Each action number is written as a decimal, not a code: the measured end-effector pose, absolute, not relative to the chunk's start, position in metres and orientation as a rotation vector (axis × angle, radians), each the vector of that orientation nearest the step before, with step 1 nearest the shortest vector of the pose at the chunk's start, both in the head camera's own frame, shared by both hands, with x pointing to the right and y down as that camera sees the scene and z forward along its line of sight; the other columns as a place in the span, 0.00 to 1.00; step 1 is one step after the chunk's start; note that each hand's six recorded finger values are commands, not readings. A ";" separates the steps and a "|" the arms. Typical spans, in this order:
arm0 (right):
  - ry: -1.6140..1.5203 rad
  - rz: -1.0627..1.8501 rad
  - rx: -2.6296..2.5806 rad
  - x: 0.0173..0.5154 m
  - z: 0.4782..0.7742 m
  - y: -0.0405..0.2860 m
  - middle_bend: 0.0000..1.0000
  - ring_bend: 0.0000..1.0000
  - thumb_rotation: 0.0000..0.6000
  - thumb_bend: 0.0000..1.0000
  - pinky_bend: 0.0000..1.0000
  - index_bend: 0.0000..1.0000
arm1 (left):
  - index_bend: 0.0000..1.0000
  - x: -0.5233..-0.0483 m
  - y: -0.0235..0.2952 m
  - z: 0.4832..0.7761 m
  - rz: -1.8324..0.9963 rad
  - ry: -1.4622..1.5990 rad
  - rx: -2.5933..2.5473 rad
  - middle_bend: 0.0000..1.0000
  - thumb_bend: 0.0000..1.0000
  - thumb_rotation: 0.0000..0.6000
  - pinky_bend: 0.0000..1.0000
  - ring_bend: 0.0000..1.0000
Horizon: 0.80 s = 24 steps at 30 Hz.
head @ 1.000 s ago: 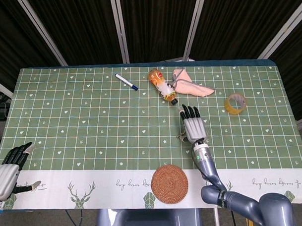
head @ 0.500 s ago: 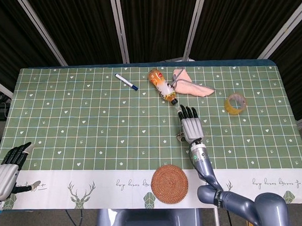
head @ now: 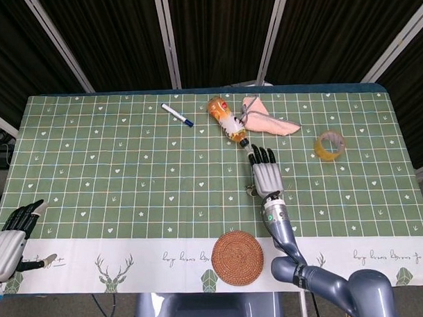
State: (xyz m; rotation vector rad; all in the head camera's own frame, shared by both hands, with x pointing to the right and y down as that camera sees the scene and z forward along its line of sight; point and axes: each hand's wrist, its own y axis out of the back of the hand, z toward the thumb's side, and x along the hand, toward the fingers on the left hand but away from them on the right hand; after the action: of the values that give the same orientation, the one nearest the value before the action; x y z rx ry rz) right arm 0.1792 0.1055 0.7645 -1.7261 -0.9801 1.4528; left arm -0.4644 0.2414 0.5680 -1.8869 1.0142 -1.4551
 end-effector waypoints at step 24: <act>-0.970 1.338 -1.709 0.181 0.725 0.093 0.12 0.00 1.00 0.05 0.00 0.37 | 0.00 -0.465 0.244 0.569 -1.473 0.993 -1.881 0.00 0.02 1.00 0.00 0.00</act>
State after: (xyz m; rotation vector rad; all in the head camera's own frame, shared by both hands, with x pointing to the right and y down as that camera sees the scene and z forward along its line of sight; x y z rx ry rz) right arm 0.1807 0.0929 0.7250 -1.7092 -0.9701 1.3379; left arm -0.4647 0.2437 0.5690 -1.8815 0.9930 -1.4735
